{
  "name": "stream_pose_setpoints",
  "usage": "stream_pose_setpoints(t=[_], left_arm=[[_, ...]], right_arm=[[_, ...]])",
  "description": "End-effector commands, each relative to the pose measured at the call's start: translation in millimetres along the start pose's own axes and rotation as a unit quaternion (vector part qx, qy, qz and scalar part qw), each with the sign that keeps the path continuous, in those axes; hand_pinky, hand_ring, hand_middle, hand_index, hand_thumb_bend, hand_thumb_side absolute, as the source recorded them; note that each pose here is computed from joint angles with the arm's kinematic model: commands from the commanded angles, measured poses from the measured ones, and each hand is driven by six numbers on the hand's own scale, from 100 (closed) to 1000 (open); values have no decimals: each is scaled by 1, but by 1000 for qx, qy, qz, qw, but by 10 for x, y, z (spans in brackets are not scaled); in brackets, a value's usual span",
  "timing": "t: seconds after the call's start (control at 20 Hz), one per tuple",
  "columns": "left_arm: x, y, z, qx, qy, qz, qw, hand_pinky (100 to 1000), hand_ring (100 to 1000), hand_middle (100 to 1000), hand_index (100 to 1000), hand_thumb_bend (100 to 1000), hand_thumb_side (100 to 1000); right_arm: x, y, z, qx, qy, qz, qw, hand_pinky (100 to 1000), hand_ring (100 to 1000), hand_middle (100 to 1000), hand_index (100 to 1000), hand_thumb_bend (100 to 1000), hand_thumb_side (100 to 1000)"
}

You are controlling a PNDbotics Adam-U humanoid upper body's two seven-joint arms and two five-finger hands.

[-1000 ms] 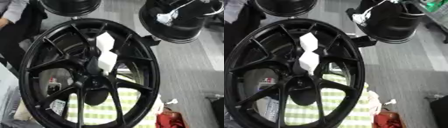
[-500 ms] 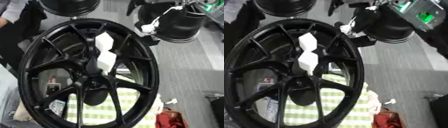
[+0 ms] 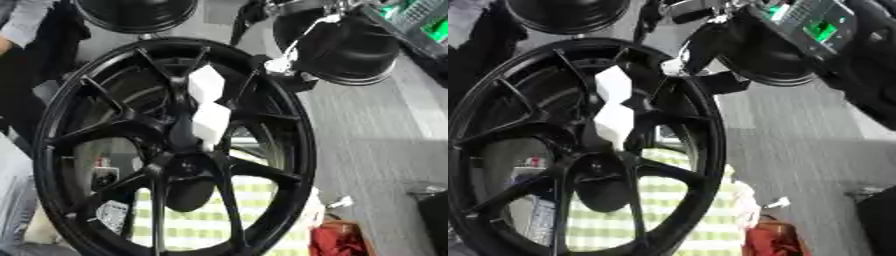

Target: Pull the pin out of the wheel hub.

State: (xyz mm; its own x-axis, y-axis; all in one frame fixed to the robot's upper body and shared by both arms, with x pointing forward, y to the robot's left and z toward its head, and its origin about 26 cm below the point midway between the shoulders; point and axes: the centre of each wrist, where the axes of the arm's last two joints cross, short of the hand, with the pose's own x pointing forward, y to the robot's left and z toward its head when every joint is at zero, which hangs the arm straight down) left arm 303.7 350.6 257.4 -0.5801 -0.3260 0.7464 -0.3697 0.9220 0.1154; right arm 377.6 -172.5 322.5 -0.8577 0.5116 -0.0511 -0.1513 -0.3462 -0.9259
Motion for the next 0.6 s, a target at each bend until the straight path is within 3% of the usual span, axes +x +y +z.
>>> stream_pose_setpoints(t=[0.05, 0.35, 0.6], left_arm=[[87, 35, -69, -3, -16, -4, 1000, 815, 737, 671, 758, 272, 682], [77, 30, -66, -3, -13, -3, 1000, 816, 738, 671, 758, 269, 684], [64, 34, -62, -2, -10, -3, 1000, 817, 738, 671, 758, 267, 686]], right_arm=[[12, -106, 45, -5, -3, 0, 1000, 948, 897, 843, 850, 128, 467], [69, -147, -12, -6, -11, 4, 1000, 950, 905, 855, 862, 188, 451], [110, -183, -23, 2, -23, 6, 1000, 951, 908, 866, 865, 180, 489]])
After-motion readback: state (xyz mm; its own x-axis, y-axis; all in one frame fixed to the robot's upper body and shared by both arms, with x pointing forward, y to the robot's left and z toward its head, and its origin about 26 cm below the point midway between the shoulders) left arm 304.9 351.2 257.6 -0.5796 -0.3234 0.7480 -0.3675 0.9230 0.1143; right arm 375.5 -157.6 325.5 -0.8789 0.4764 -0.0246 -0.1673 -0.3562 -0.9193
